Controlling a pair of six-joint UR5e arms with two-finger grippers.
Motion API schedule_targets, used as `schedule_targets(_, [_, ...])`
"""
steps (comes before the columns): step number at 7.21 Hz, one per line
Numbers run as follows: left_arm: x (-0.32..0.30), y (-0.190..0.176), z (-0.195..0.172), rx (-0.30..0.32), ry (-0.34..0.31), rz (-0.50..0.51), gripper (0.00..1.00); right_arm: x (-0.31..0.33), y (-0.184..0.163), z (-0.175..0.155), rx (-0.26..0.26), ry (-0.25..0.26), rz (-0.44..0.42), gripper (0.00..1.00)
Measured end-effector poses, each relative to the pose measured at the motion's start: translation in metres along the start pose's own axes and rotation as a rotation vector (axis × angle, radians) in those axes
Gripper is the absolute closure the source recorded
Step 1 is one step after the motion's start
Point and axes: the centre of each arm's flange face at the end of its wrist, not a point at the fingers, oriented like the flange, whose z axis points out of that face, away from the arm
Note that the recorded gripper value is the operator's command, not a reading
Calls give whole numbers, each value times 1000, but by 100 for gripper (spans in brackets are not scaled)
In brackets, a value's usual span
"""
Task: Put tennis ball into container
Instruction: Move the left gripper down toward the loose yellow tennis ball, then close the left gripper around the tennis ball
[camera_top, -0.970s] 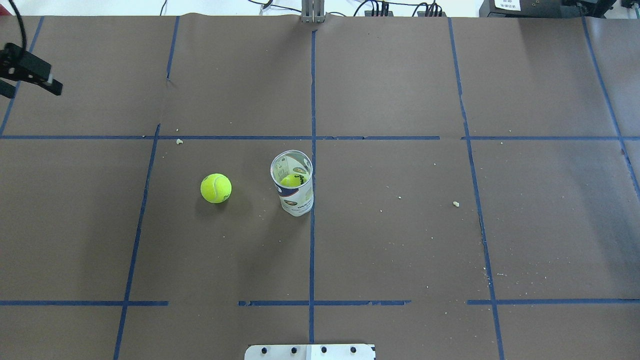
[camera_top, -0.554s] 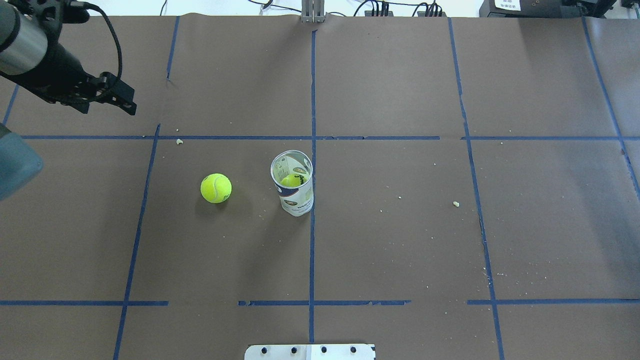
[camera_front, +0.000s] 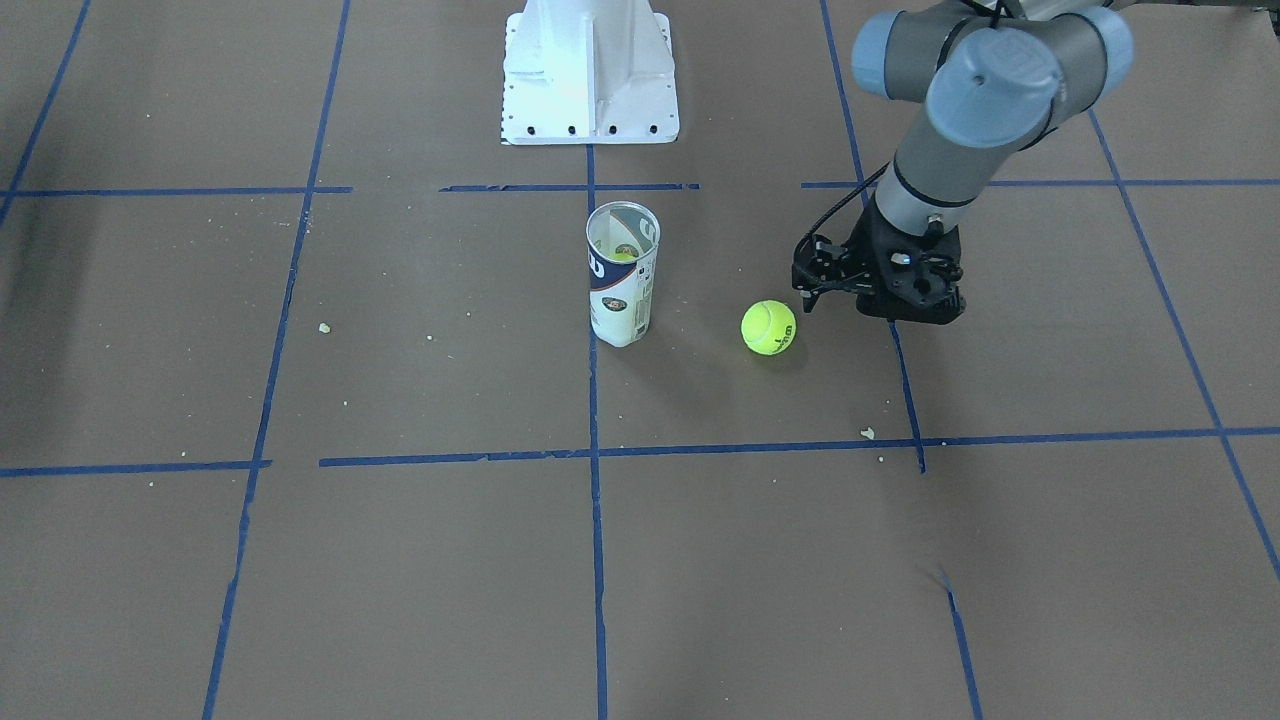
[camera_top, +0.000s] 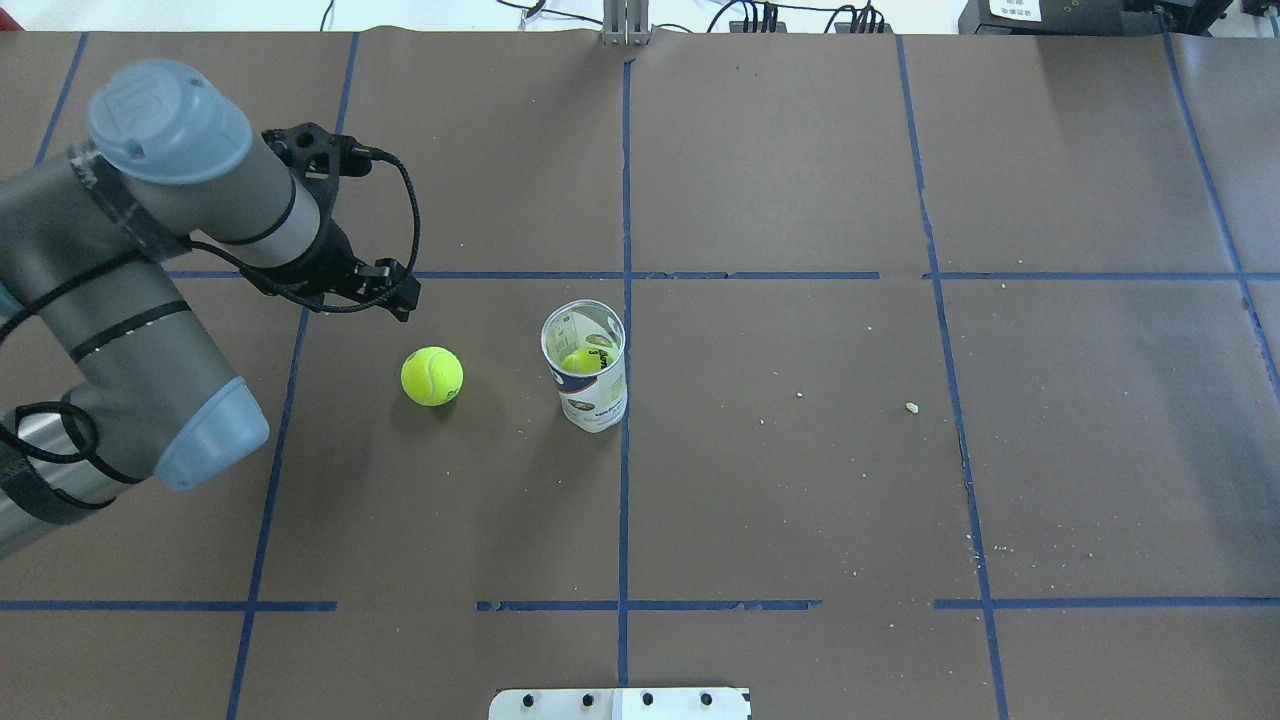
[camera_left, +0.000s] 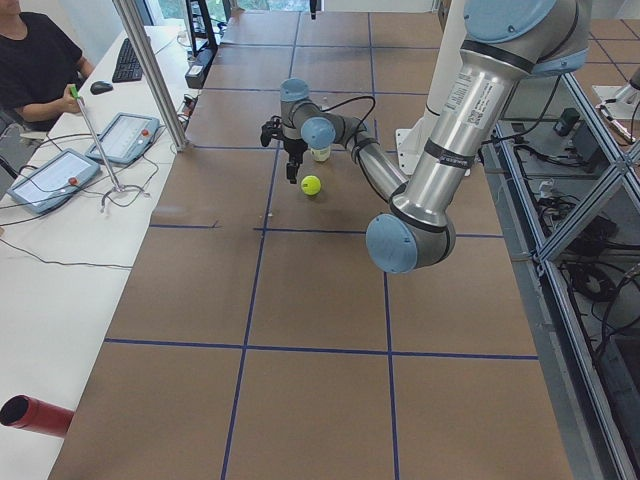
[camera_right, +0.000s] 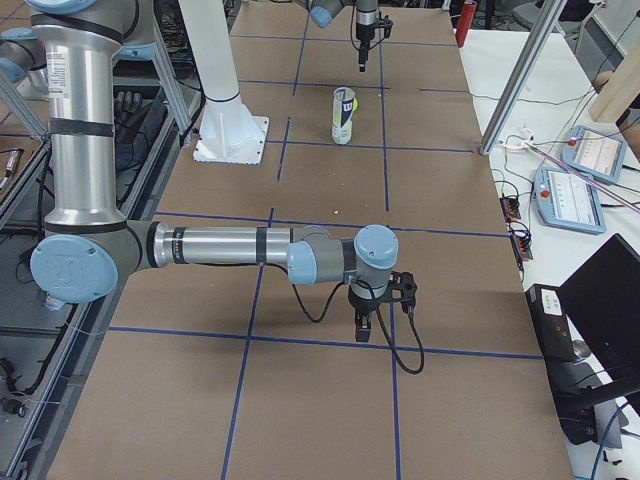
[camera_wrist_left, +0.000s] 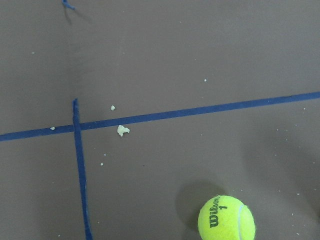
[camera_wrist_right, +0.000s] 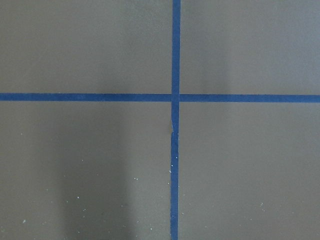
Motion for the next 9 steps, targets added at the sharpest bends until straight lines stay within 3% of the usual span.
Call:
schedule_targets(6, [25,22,60,-27,12,-54,0,0,0,0,0,0,0,0])
schedule_targets(9, [27,25,89,-17,53,-70,0,0,0,0,0,0,0,0])
